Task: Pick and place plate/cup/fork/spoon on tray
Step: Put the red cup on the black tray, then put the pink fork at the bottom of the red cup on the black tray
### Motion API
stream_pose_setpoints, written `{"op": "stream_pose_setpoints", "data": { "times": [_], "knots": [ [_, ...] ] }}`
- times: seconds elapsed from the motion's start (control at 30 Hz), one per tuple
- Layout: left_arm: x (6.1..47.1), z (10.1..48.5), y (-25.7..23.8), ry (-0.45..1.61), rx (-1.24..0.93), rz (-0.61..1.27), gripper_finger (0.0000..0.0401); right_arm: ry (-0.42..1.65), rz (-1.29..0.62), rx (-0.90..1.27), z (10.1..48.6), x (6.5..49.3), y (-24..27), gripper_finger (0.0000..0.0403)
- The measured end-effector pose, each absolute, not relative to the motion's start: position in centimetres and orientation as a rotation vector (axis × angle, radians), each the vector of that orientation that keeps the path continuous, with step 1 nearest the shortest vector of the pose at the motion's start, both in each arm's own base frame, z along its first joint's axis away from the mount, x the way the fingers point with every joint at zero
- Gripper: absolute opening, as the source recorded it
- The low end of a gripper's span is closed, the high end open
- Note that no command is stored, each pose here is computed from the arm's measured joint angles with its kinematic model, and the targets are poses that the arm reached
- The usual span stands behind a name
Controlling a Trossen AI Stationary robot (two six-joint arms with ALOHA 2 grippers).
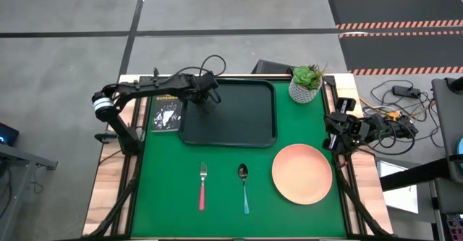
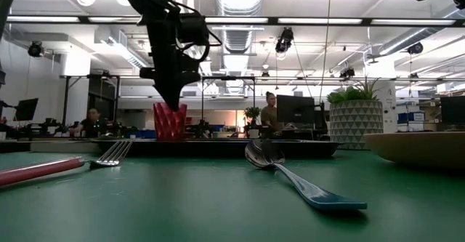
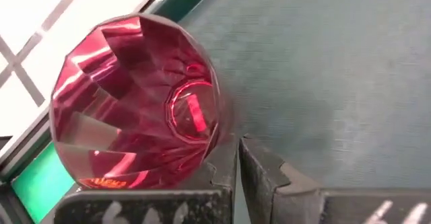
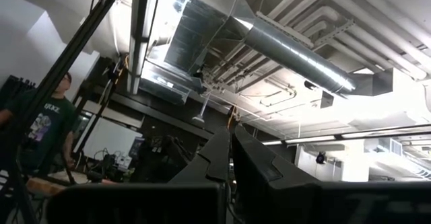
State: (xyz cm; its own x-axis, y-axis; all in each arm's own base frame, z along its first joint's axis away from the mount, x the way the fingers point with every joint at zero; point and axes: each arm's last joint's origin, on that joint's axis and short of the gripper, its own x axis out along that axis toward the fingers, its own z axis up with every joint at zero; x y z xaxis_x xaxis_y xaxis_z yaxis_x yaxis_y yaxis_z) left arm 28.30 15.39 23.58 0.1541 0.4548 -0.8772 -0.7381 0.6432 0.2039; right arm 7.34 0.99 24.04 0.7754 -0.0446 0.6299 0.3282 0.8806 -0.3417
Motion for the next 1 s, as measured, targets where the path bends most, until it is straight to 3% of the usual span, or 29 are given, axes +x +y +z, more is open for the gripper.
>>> {"op": "stream_pose_setpoints", "data": {
  "times": [0.43,1.0],
  "knots": [
    [28.9,23.7,14.3,1.098,-0.243,0.912,0.0,-0.657,-0.211,-0.459,24.0,7.3,1.0,0.0009],
    [31.1,25.9,-3.3,0.941,-0.239,0.552,0.0,-0.658,-0.202,-0.436,24.0,7.3,1.0,0.0009]
  ]
}}
